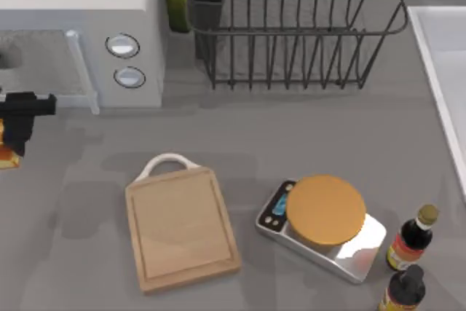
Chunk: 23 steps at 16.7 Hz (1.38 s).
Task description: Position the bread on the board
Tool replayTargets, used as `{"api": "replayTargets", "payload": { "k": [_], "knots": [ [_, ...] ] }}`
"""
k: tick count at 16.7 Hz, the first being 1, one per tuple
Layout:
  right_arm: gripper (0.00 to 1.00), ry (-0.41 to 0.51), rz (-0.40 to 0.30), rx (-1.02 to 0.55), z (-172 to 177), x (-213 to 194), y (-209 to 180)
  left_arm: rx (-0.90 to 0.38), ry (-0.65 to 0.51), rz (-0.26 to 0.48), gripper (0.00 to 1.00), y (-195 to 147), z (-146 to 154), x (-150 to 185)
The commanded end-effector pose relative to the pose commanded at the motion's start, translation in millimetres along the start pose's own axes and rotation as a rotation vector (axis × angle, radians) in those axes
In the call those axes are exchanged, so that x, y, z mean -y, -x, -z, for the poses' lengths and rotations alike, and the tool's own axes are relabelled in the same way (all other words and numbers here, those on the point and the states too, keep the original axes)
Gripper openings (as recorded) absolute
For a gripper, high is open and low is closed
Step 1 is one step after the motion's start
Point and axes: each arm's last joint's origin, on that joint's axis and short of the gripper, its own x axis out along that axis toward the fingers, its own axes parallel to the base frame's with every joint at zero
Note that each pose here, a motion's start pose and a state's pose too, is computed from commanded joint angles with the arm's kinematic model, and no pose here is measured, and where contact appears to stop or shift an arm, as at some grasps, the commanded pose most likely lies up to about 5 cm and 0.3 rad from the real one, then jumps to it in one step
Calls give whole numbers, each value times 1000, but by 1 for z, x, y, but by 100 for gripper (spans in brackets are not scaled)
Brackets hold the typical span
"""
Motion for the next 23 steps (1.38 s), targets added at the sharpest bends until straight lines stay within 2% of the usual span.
{"api": "replayTargets", "payload": {
  "k": [4, 7, 10, 13, 19, 21, 23],
  "knots": [
    [100, 0, 0, 0, 0, 0, 0, 114, 313, 49, 0, 11, -6, 18],
    [100, 0, 0, 0, 0, 0, 0, 168, 601, 126, 0, 21, -9, 45],
    [100, 0, 0, 0, 0, 0, 0, 169, 898, 207, 0, 25, -8, 73],
    [100, 0, 0, 0, 0, 0, 0, 118, 1128, 238, 0, 19, -6, 100],
    [100, 0, 0, 0, 0, 0, 0, 12, 1408, 204, 0, 6, 12, 153],
    [100, 0, 0, 0, 0, 0, 0, -15, 1469, 159, 0, 0, 18, 169],
    [100, 0, 0, 0, 0, 0, 0, -46, 1509, 81, 0, -12, 24, 184]
  ]
}}
